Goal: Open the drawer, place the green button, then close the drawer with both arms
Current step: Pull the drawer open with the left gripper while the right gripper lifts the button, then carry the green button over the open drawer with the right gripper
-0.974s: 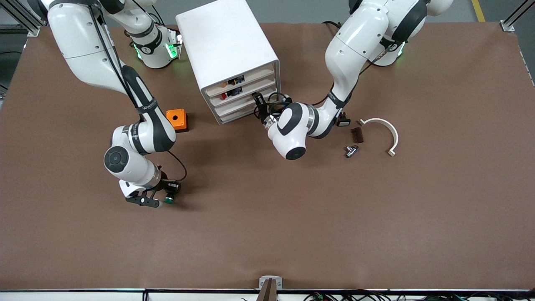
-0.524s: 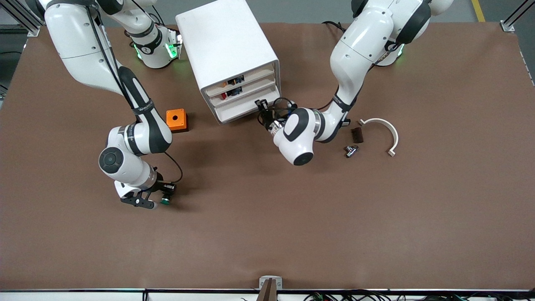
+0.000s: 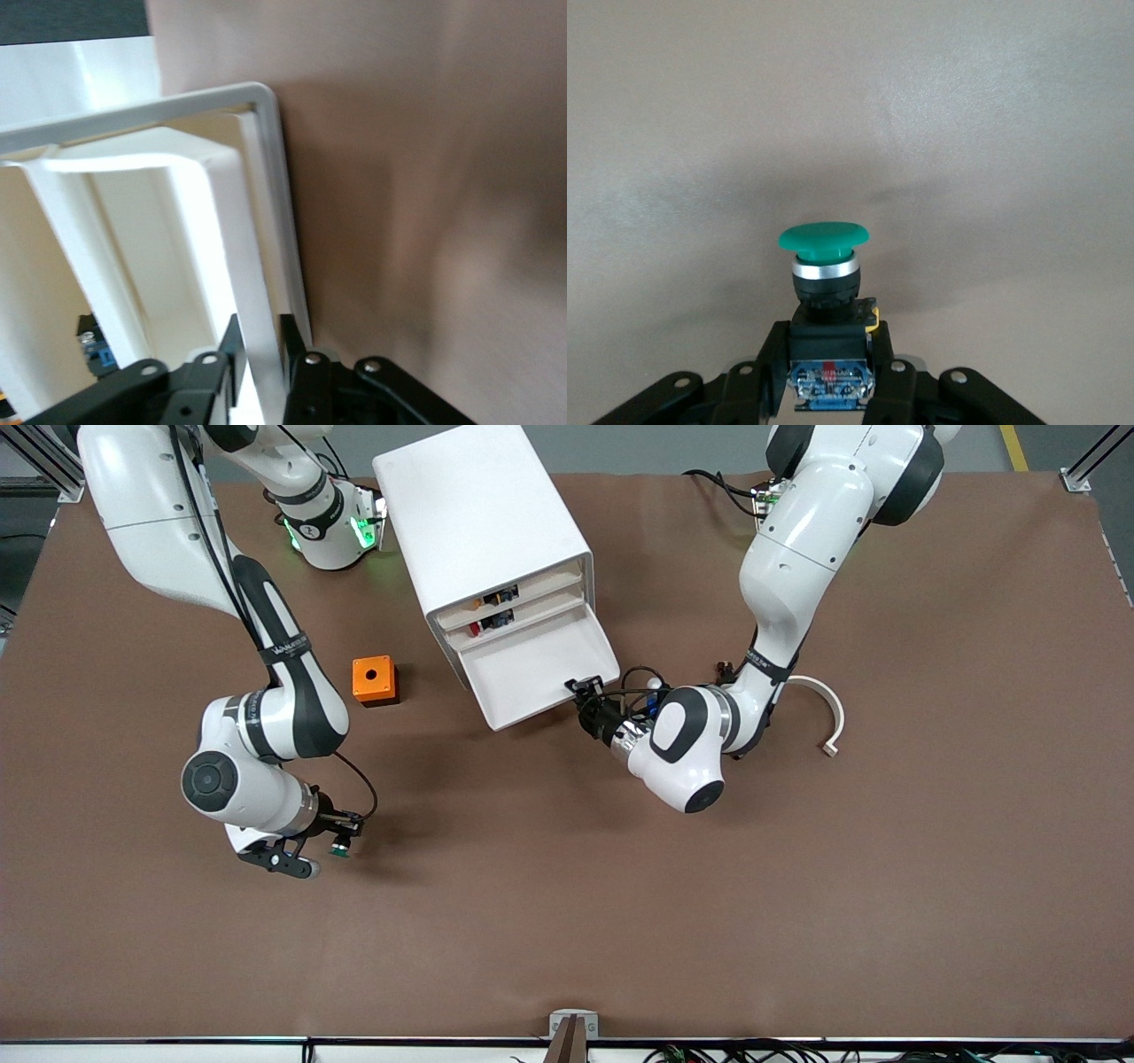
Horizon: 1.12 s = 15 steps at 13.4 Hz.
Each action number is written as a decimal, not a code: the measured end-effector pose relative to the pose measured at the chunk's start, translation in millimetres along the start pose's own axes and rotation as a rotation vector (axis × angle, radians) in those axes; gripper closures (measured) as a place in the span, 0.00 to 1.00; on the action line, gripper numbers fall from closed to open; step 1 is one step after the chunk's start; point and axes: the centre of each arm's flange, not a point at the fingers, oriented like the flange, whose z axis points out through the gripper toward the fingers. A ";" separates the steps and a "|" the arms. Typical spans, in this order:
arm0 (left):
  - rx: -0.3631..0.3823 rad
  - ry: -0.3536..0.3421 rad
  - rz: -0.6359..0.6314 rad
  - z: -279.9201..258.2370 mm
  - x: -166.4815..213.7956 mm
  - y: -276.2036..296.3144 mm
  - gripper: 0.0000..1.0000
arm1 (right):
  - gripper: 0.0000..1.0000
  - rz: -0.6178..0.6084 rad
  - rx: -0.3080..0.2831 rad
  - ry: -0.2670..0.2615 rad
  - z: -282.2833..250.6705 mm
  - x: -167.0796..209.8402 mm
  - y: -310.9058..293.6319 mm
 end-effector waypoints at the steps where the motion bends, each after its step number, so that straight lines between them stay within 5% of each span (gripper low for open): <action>1: -0.020 -0.007 0.019 -2.7 0.1 3.0 0.64 | 0.59 0.003 -0.002 -0.006 -6.1 -0.8 -0.3; 6: -0.148 0.060 0.089 -38.3 -7.3 4.3 0.04 | 0.59 0.039 -0.013 -0.034 -47.2 -10.7 -6.8; 15: -0.479 0.409 0.457 -137.4 -27.1 -61.1 0.00 | 0.59 0.304 -0.026 -0.033 -93.4 -69.2 -85.0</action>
